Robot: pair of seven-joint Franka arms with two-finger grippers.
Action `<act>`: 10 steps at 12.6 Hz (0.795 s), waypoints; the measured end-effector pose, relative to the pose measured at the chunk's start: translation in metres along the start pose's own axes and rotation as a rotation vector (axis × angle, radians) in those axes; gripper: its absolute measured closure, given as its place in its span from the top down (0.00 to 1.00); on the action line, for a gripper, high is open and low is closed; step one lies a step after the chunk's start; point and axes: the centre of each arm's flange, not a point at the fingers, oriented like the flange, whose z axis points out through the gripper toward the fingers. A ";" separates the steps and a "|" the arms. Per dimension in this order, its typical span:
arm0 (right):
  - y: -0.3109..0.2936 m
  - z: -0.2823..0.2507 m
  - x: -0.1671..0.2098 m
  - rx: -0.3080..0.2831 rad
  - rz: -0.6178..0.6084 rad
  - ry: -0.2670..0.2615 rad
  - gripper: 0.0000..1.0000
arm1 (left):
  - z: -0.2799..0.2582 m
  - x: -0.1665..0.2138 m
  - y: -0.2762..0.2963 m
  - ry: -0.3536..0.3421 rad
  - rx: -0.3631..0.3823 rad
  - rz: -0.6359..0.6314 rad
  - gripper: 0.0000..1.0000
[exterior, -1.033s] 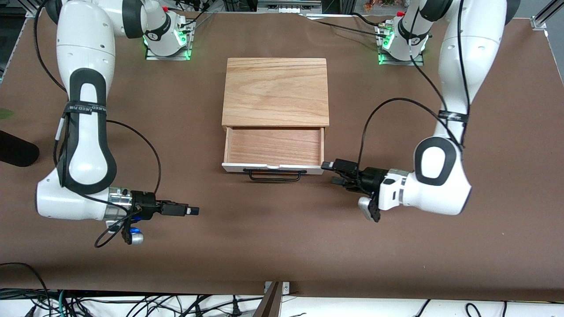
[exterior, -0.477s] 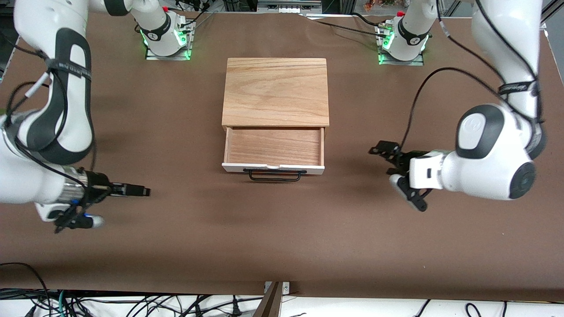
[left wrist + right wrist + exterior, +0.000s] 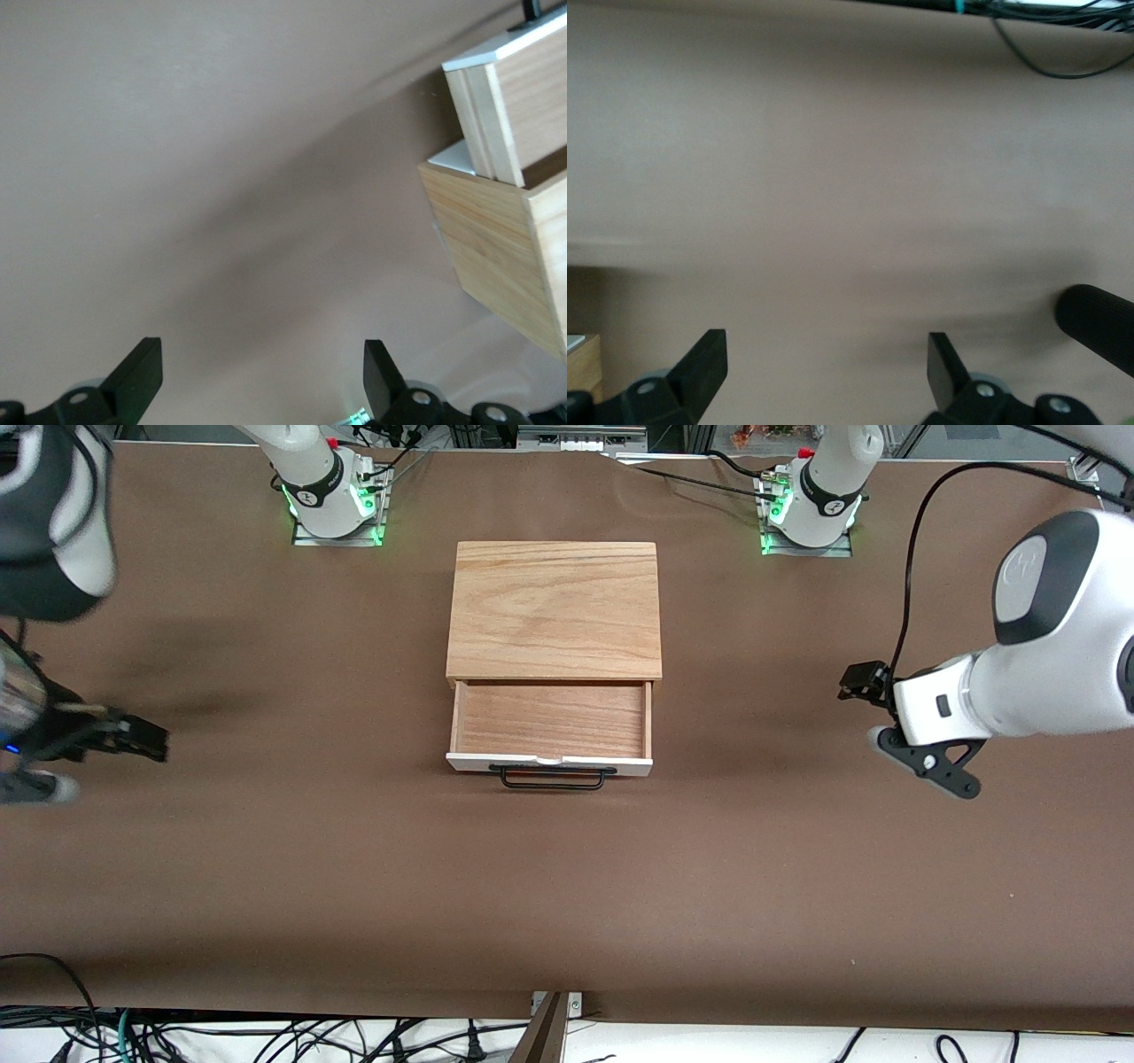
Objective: Pull top drawer with both arms simultaneously
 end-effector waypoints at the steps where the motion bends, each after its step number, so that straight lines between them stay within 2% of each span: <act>1: 0.007 -0.014 -0.015 0.014 0.005 0.004 1.00 | -0.001 -0.014 0.002 0.021 0.034 -0.012 1.00; 3: 0.004 -0.025 -0.044 0.043 -0.008 -0.017 1.00 | -0.005 -0.042 0.006 0.055 0.105 -0.062 1.00; 5: 0.001 -0.017 -0.060 0.052 -0.013 -0.067 1.00 | -0.023 -0.064 0.016 0.106 0.144 -0.165 1.00; 7: 0.003 -0.008 -0.063 0.065 -0.008 -0.089 1.00 | -0.036 -0.074 0.020 0.153 0.156 -0.240 1.00; 10: 0.008 -0.001 -0.063 0.120 0.013 -0.099 1.00 | -0.036 -0.078 0.007 0.165 0.155 -0.272 1.00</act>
